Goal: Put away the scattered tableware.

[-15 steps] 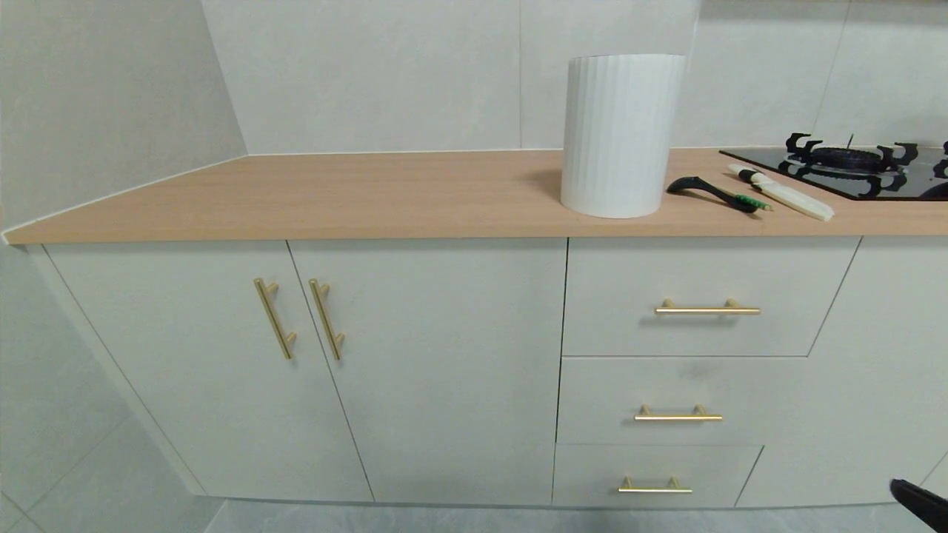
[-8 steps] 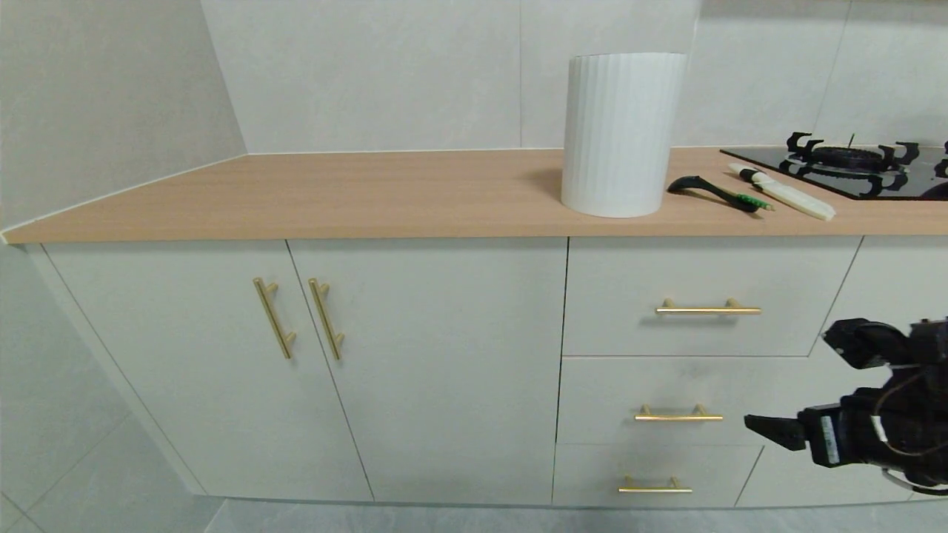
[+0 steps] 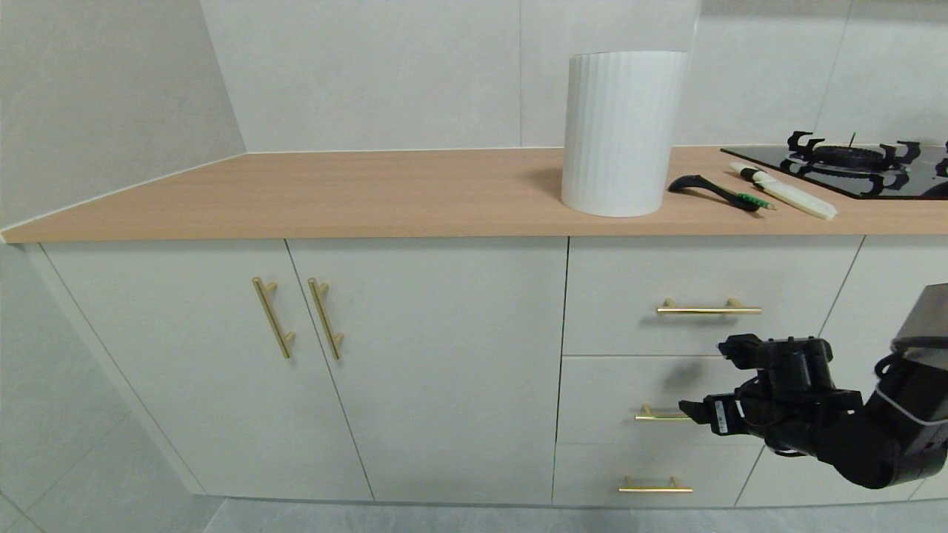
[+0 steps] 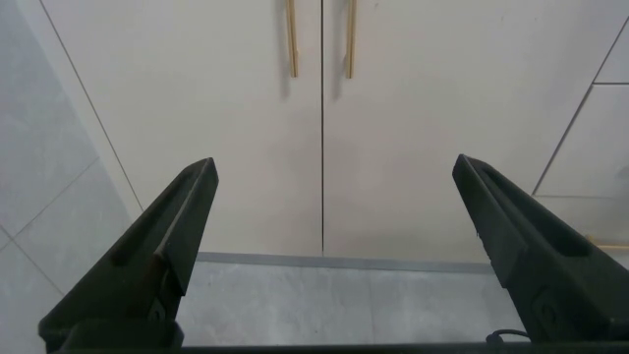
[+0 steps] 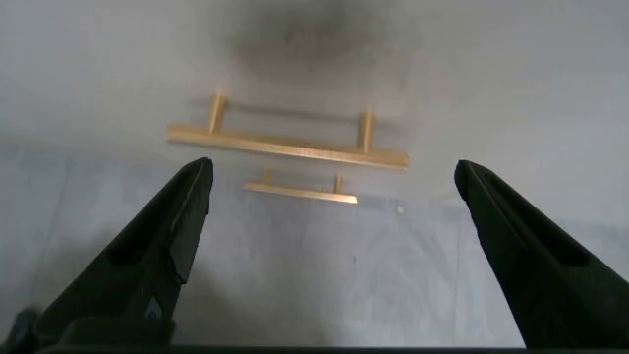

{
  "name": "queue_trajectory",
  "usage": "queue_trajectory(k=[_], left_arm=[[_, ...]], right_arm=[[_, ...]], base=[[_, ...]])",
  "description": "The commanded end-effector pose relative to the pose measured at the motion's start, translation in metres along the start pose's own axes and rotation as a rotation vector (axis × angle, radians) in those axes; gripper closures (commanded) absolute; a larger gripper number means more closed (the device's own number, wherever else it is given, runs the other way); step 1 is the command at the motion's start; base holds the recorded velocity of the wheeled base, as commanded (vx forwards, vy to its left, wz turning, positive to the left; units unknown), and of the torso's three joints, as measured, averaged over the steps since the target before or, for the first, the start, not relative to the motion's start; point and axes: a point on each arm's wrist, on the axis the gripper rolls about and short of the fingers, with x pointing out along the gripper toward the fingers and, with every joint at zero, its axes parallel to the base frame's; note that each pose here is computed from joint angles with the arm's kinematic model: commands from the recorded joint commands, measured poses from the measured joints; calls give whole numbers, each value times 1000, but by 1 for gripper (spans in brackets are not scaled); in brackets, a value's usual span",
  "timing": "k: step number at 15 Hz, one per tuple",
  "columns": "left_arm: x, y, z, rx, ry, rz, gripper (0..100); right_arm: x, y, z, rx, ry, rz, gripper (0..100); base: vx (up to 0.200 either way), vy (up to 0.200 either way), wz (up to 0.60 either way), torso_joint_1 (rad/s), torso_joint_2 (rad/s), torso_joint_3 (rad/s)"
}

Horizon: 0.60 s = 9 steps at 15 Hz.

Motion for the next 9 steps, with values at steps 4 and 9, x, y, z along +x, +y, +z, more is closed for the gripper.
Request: queue_trajectory(k=[4, 9], left_arm=[[0, 0, 0, -1, 0, 1, 0], [0, 0, 0, 0, 0, 1, 0]], right_arm=[[38, 1, -26, 0, 19, -39, 0], [54, 2, -27, 23, 3, -67, 0]], base=[[0, 0, 0, 0, 0, 0], [0, 0, 0, 0, 0, 0]])
